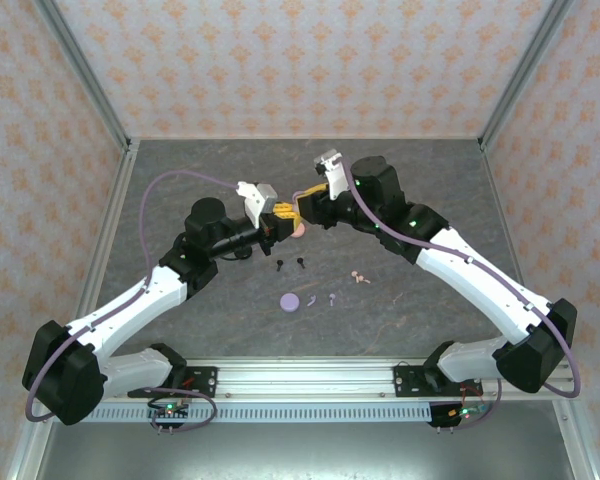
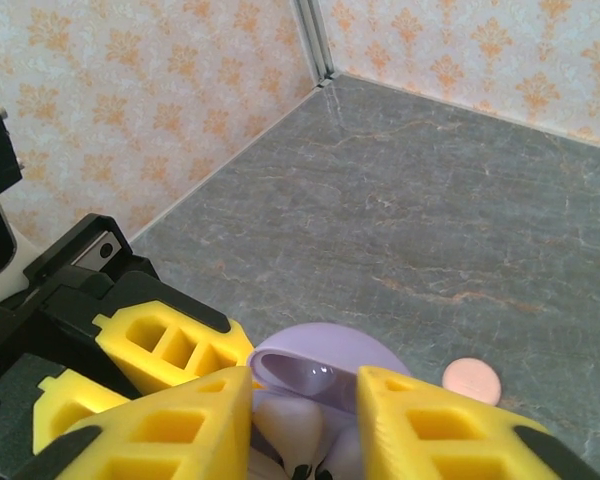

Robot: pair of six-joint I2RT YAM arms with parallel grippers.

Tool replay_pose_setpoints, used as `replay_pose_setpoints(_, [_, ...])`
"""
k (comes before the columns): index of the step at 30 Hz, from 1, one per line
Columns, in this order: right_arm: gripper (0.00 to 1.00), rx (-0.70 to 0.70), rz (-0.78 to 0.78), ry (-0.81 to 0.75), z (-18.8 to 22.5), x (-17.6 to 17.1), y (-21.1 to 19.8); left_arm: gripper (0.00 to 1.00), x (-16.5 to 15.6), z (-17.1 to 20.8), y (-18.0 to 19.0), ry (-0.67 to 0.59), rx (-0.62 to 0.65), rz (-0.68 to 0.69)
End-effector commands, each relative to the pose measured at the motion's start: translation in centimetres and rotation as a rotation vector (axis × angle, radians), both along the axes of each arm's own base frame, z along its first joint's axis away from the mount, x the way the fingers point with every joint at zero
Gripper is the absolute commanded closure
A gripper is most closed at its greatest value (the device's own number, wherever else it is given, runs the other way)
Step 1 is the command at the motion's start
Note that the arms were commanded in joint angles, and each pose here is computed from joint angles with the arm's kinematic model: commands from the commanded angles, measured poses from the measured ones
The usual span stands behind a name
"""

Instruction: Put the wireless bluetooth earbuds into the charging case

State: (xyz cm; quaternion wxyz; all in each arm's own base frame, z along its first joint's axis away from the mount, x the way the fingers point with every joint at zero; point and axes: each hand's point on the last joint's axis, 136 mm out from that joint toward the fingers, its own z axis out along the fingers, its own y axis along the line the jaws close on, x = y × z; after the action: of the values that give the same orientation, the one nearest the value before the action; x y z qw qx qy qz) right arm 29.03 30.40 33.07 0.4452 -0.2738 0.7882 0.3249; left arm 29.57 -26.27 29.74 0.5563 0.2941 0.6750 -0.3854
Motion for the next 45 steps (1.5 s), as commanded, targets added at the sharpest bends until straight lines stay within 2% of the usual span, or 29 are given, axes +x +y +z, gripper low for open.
replay_pose_setpoints(1, [0.63,0.058,-0.019,-0.033,3.1,-0.2,-0.5,1.00,-0.9,3.3,-0.2,-0.088,-0.058,-0.023])
replay_pose_setpoints(9, [0.44,0.240,0.001,0.048,6.5,0.1,-3.3,1.00,-1.2,4.4,-0.1,-0.121,-0.081,-0.028])
replay_pose_setpoints(15, [0.15,0.309,0.105,0.192,5.6,-0.5,-3.0,1.00,-1.6,5.9,-0.2,-0.154,-0.106,-0.046])
replay_pose_setpoints(19, [0.07,0.334,0.182,0.281,4.7,-0.9,-1.7,1.00,-1.7,6.3,-0.3,-0.161,-0.111,-0.055])
replay_pose_setpoints(26, [0.06,0.354,0.264,0.332,4.2,-1.3,0.3,1.00,-1.9,6.2,-0.5,-0.157,-0.108,-0.065])
replay_pose_setpoints(40, [0.28,0.400,0.342,0.245,7.2,-3.0,0.3,1.00,-1.9,4.9,-0.2,-0.130,-0.074,-0.040])
replay_pose_setpoints(45, [0.29,0.384,0.309,0.198,7.5,-3.2,-0.7,1.00,-2.0,4.6,-0.1,-0.121,-0.068,-0.040])
